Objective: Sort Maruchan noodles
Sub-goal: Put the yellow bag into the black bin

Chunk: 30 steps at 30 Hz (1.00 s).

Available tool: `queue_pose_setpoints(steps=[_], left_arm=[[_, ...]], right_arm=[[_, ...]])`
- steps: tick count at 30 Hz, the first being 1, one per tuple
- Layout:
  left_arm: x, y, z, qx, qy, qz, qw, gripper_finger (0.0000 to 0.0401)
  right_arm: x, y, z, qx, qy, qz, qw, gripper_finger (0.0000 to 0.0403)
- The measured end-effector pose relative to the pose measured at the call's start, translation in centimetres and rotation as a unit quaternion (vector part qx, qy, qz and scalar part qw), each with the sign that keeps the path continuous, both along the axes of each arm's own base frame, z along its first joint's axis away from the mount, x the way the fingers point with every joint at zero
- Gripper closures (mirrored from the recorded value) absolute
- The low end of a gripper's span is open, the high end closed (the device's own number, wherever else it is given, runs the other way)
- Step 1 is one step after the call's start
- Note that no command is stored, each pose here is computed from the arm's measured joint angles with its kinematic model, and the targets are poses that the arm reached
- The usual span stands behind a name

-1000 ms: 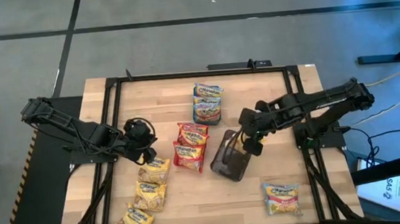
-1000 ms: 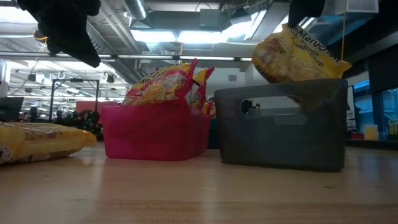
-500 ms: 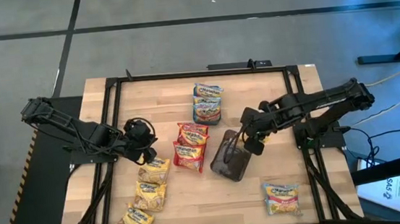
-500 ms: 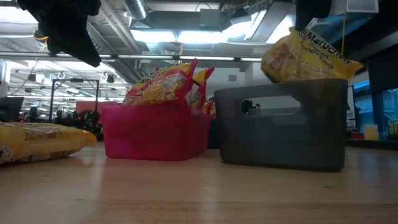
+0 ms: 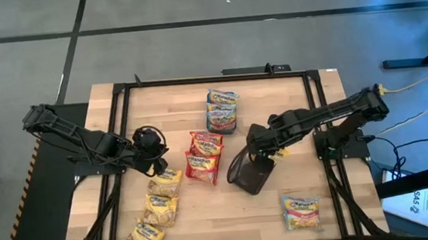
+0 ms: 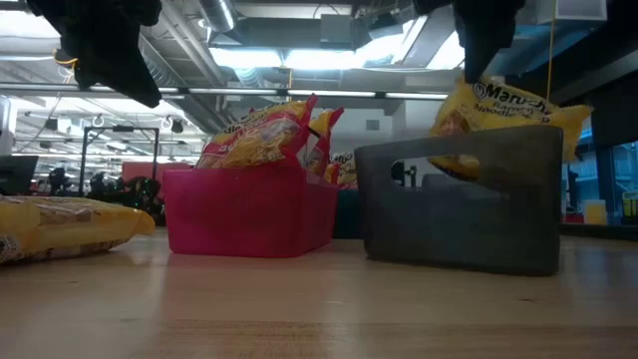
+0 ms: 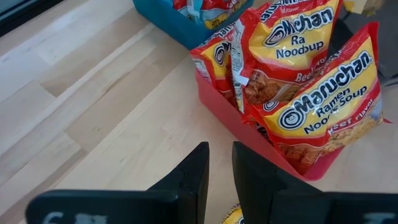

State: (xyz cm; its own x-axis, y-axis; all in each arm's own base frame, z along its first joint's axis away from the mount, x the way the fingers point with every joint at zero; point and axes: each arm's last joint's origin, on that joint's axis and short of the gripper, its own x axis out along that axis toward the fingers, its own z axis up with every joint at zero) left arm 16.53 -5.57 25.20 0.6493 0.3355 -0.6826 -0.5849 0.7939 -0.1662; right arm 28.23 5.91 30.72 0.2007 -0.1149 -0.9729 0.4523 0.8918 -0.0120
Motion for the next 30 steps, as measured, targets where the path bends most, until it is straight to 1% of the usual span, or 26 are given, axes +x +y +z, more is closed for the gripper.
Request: queue_pose_setpoints(steps=[8, 18, 20, 24, 30], left_arm=[[0.0, 0.0, 0.0, 0.0, 0.0, 0.0, 1.0, 0.0337], [0.0, 0.0, 0.0, -0.002, -0.001, 0.002, 1.0, 0.0337], [0.0, 0.0, 0.0, -0.002, -0.001, 0.002, 1.0, 0.0337], [0.0, 0.0, 0.0, -0.002, -0.001, 0.002, 1.0, 0.0337], [0.0, 0.0, 0.0, -0.002, -0.001, 0.002, 1.0, 0.0337]], right_arm=[[0.21, -0.06, -0.15, -0.015, -0.006, -0.014, 1.0, 0.0403], [0.28, -0.07, -0.25, -0.018, -0.004, -0.015, 1.0, 0.0402], [0.28, -0.04, -0.26, -0.017, -0.002, -0.007, 1.0, 0.0399], [0.27, 0.04, -0.27, -0.009, 0.002, 0.012, 1.0, 0.0368], [0.28, -0.05, -0.25, -0.021, 0.0, 0.01, 1.0, 0.0305]])
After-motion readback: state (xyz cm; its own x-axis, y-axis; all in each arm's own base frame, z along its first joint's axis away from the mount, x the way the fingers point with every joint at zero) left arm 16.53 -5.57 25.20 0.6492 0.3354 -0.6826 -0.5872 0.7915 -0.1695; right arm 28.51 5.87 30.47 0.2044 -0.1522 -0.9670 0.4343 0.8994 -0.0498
